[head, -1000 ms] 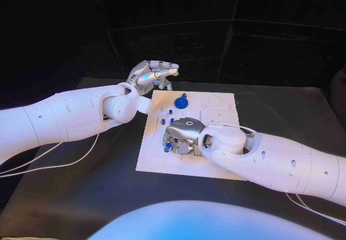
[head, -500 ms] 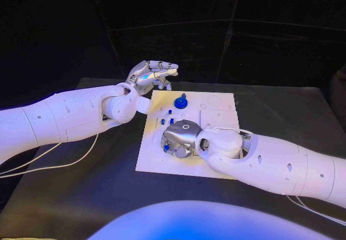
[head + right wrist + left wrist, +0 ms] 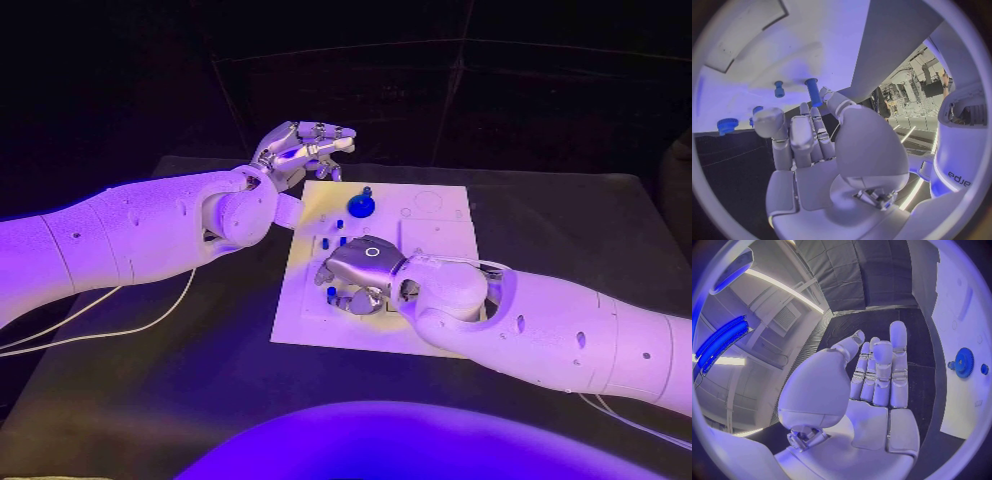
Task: Assemble the parts on the task board
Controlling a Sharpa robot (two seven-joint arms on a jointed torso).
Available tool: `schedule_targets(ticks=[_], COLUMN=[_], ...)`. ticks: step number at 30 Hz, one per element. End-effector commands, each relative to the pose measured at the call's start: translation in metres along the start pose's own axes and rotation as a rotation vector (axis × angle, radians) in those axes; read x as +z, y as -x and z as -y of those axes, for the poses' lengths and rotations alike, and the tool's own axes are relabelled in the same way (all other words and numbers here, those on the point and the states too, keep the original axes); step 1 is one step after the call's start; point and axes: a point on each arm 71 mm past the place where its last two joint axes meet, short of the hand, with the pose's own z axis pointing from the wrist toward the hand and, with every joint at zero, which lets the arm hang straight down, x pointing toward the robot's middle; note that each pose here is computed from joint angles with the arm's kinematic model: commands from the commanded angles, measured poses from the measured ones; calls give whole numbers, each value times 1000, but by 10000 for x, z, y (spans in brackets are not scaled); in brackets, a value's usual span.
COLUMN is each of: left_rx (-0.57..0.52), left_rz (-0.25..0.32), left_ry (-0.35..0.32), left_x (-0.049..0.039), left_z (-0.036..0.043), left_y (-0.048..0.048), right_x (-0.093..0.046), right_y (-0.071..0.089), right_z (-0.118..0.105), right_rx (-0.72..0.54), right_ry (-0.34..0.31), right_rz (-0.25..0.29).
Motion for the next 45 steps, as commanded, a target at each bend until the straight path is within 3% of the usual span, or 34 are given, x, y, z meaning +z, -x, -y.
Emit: schedule_targets(ticks=[1, 5, 10, 17, 20, 24, 34, 45], left_rx=[-9, -9, -8, -5, -4, -5, -6, -5], left_rz=[-12, -12, -10, -3, -1, -3, -6, -5], left_ry=[-4, -4, -4, -2, -2, -2, 1, 2], left_x=[3, 0, -11, -39, -45, -47, -50, -57], left_z=[14, 15, 18, 25, 25, 24, 15, 11], left_y=[-9, -3, 13, 56, 64, 62, 58, 67], right_x=[-36, -147, -430, -1033, -1268, -1474, -1660, -1613], right_y=[82, 110, 154, 318, 323, 306, 170, 17], right_z=[-6, 27, 172, 673, 829, 937, 1015, 1004], right_rx=[1, 25, 130, 476, 529, 521, 419, 364], right_ry=[3, -5, -71, -352, -462, -568, -735, -789], right_rz=[103, 128, 131, 137, 118, 77, -45, -108])
